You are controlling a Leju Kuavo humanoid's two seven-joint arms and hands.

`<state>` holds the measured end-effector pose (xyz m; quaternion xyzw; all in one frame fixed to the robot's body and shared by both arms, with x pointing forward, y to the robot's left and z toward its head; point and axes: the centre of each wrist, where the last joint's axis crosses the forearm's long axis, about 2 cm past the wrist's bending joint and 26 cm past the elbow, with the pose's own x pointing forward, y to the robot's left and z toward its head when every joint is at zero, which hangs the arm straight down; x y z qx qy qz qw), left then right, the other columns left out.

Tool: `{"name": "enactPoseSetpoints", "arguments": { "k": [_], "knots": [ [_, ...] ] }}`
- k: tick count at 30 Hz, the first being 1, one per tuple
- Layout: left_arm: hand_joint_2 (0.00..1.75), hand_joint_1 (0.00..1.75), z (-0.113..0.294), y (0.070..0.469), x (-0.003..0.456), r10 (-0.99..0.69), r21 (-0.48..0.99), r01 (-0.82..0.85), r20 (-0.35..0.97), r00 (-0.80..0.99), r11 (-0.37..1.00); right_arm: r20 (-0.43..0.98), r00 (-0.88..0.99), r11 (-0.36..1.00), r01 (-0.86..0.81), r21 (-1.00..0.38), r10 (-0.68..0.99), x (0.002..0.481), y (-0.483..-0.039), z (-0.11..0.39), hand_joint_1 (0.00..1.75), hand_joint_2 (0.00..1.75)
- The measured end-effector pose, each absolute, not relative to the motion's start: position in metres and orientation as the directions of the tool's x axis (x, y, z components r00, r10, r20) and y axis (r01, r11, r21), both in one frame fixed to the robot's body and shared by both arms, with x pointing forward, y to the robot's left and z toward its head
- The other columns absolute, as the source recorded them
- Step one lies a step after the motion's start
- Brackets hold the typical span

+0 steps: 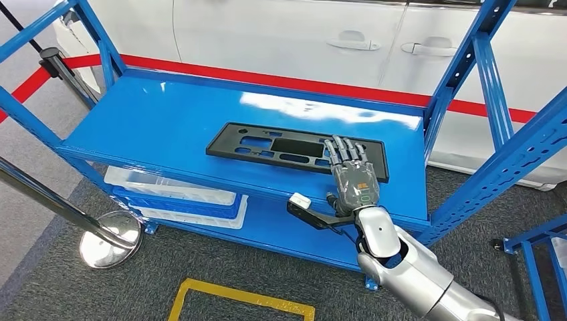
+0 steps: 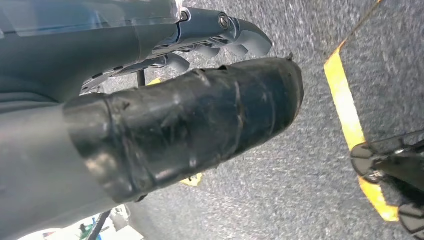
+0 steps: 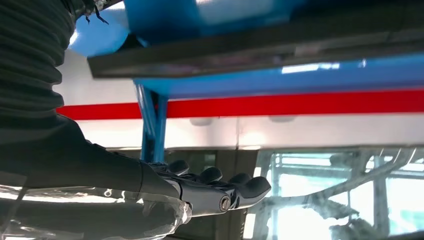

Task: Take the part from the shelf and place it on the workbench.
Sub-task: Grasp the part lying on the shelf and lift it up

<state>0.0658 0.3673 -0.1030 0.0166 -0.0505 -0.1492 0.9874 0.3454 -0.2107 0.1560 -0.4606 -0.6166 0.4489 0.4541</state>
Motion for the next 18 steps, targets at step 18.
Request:
{"name": "enactPoseSetpoints", "arguments": {
  "k": [18],
  "knots": [
    [0.00,0.00,-0.103,0.366,0.065,-0.309,0.051,0.305,0.098,0.946,0.951,0.131,-0.145,0.142,0.073,-0.987,0.981,0.361,-0.201,0.126,0.00,1.75]
  ]
}}
